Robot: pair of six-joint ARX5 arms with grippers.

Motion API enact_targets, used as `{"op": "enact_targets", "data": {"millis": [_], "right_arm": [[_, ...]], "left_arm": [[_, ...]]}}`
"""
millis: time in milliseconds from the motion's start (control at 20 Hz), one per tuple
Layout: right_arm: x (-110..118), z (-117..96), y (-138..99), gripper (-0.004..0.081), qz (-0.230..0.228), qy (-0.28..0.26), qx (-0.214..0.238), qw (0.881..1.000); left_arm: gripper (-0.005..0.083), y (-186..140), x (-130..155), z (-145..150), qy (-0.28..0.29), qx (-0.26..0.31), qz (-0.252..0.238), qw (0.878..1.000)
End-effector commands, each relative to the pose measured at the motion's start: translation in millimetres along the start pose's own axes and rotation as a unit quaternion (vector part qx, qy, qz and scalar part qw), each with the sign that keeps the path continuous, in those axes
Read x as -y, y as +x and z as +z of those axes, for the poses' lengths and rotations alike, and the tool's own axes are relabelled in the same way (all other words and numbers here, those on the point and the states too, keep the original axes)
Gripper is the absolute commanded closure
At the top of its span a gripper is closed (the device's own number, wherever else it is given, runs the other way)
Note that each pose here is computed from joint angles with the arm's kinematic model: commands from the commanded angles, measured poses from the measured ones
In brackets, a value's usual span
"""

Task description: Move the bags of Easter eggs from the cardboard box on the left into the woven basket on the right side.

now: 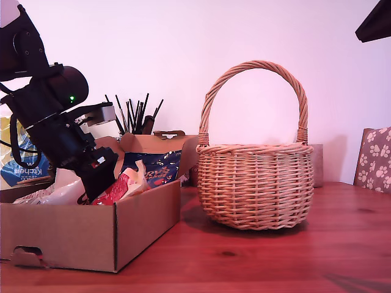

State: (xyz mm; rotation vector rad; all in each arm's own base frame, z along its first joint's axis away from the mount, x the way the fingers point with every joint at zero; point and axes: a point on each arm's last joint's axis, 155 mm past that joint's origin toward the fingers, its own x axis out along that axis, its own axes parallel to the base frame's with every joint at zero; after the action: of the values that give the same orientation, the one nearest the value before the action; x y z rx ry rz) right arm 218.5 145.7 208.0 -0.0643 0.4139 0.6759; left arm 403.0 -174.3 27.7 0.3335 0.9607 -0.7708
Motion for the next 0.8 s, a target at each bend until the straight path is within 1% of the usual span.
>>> {"op": "enact_targets", "data": {"millis": [0, 250, 400, 500, 600, 650, 750], "right_arm": [[4, -10, 3, 0.0775, -0.007, 0.006, -0.01, 1.0], [8, -14, 7, 0.0775, -0.015, 0.01, -0.022, 1.0], [12, -20, 10, 0.0775, -0.023, 0.013, -0.035, 0.999], [13, -22, 13, 0.0775, -0.023, 0.015, -0.042, 0.999], [13, -25, 15, 0.0775, -0.022, 0.016, -0.049, 0.998], [14, -26, 16, 0.0775, -0.022, 0.017, -0.052, 0.998], [14, -29, 19, 0.0775, -0.022, 0.019, -0.058, 0.998]], "left_arm": [[0.0096, -30, 7, 18, -0.005, 0.026, 0.012, 1.0], [0.0096, -30, 7, 20, -0.003, 0.029, 0.012, 0.999], [0.0096, -40, 7, 28, 0.002, 0.044, 0.018, 0.999], [0.0096, -55, 14, 38, 0.011, 0.059, 0.019, 0.998], [0.0096, -73, 24, 41, 0.015, 0.065, 0.012, 0.998], [0.0096, -79, 31, 39, 0.015, 0.06, 0.006, 0.998], [0.0096, -83, 45, 26, 0.012, 0.032, -0.01, 0.999]]}}
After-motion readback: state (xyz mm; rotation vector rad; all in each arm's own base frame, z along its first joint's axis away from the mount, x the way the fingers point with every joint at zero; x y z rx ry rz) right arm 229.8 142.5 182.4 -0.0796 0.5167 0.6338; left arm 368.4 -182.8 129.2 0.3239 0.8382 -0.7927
